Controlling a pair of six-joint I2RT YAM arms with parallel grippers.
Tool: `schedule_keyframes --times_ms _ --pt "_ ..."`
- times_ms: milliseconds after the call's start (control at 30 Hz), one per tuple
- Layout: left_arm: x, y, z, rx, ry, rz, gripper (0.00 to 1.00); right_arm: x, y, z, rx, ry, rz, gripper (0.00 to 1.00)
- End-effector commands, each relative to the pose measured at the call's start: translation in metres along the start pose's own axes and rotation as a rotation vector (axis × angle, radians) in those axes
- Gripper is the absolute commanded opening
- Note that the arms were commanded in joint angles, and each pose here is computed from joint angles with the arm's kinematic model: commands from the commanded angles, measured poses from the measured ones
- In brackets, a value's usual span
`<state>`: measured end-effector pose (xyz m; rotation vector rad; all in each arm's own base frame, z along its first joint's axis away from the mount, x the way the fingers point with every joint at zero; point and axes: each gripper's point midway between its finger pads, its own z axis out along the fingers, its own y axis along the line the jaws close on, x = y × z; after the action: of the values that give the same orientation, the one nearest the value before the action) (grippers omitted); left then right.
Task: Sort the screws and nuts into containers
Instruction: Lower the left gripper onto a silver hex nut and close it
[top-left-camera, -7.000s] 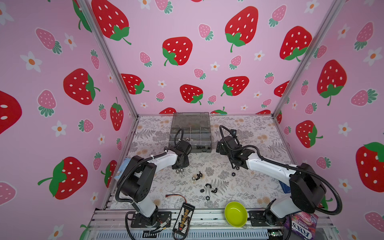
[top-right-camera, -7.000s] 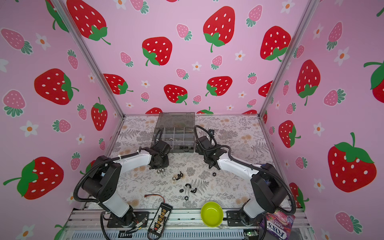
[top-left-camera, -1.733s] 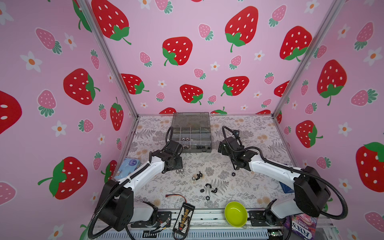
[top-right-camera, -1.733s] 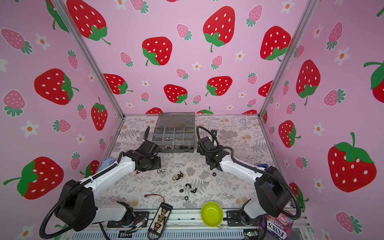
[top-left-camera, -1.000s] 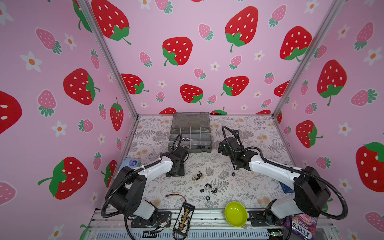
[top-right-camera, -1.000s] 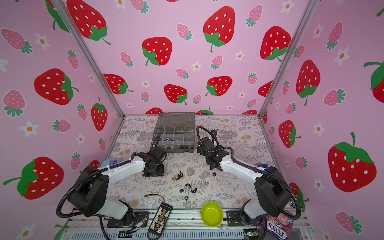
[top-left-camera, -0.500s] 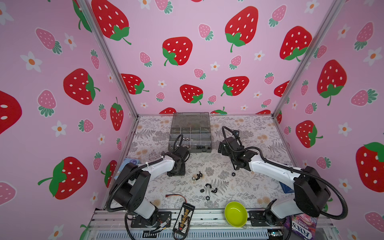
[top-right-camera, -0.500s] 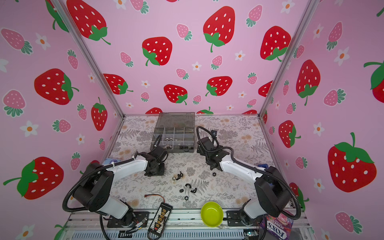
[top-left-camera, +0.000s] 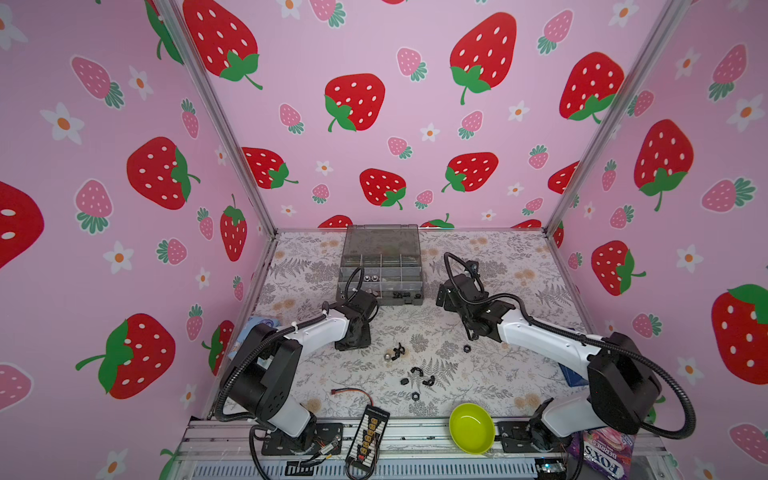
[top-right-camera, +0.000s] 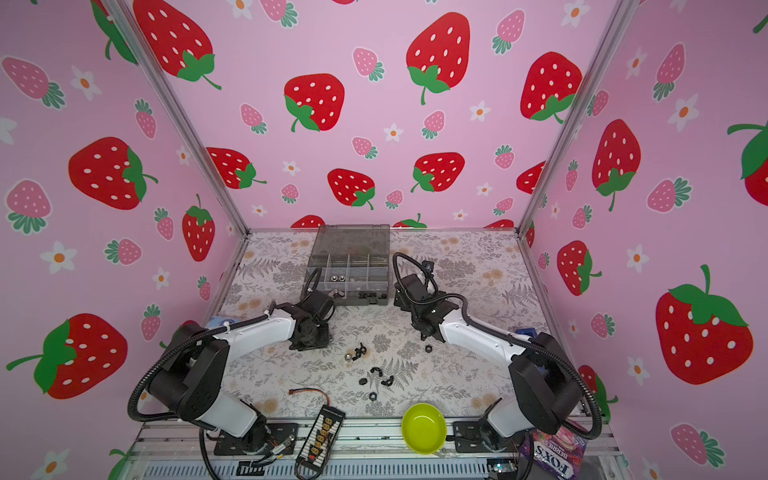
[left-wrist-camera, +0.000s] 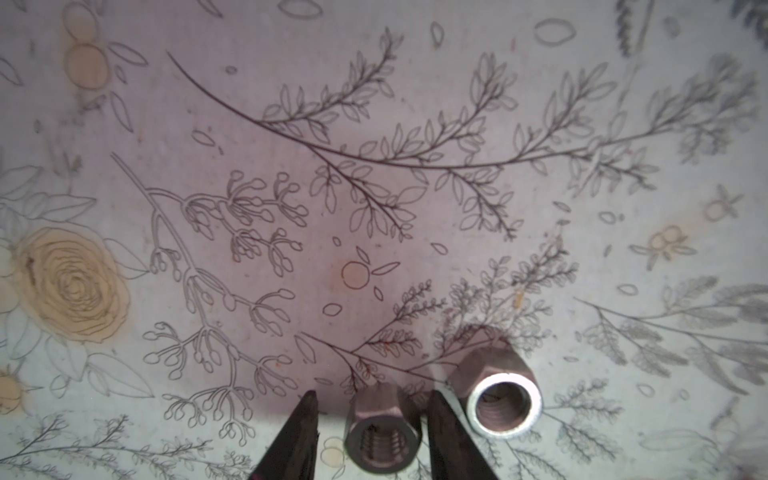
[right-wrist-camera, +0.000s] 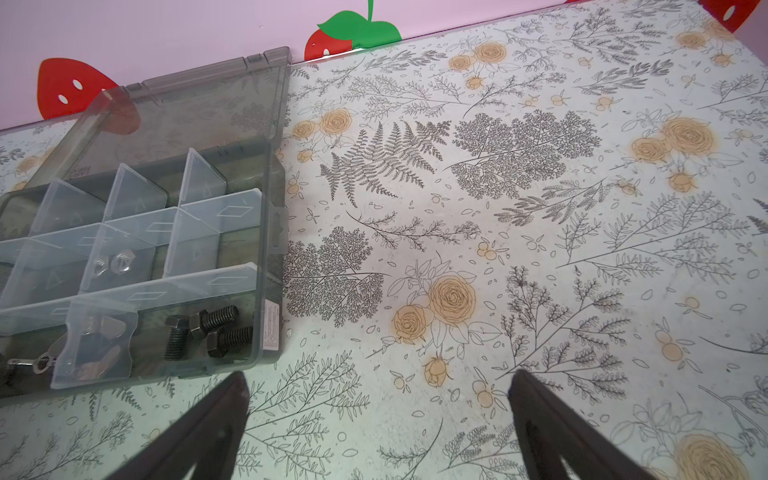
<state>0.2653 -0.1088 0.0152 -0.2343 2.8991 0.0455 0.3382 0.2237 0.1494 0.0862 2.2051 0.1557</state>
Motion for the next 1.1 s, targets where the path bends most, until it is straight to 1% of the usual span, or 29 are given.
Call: schedule_keyframes --times_ms 0,167,367,633,733,833,1067 --pt "0.015 0.023 0.008 -0.082 0.052 -0.037 0.42 0.001 -0.006 0.001 0.032 0.000 0.017 1.00" --pt "0.016 0.028 0.006 -0.072 0.054 -0.069 0.41 0.002 -0.006 0.002 0.033 0.003 0.014 1.00" --pt "0.020 0.023 0.009 -0.041 0.071 -0.076 0.41 0.002 -0.005 0.002 0.031 0.004 0.017 1.00" --pt "0.025 0.013 0.012 0.017 0.098 -0.052 0.40 0.002 -0.005 0.003 0.029 0.006 0.015 1.00" --pt "0.027 0.012 0.012 0.021 0.110 -0.041 0.39 0.000 -0.003 0.002 0.026 0.004 0.014 1.00" --pt "0.029 0.013 0.012 0.022 0.120 -0.033 0.36 -0.001 -0.002 0.003 0.024 0.002 0.014 1.00" --pt "0.035 0.012 0.012 0.030 0.155 -0.032 0.36 -0.003 0.000 0.003 0.017 0.001 0.016 1.00"
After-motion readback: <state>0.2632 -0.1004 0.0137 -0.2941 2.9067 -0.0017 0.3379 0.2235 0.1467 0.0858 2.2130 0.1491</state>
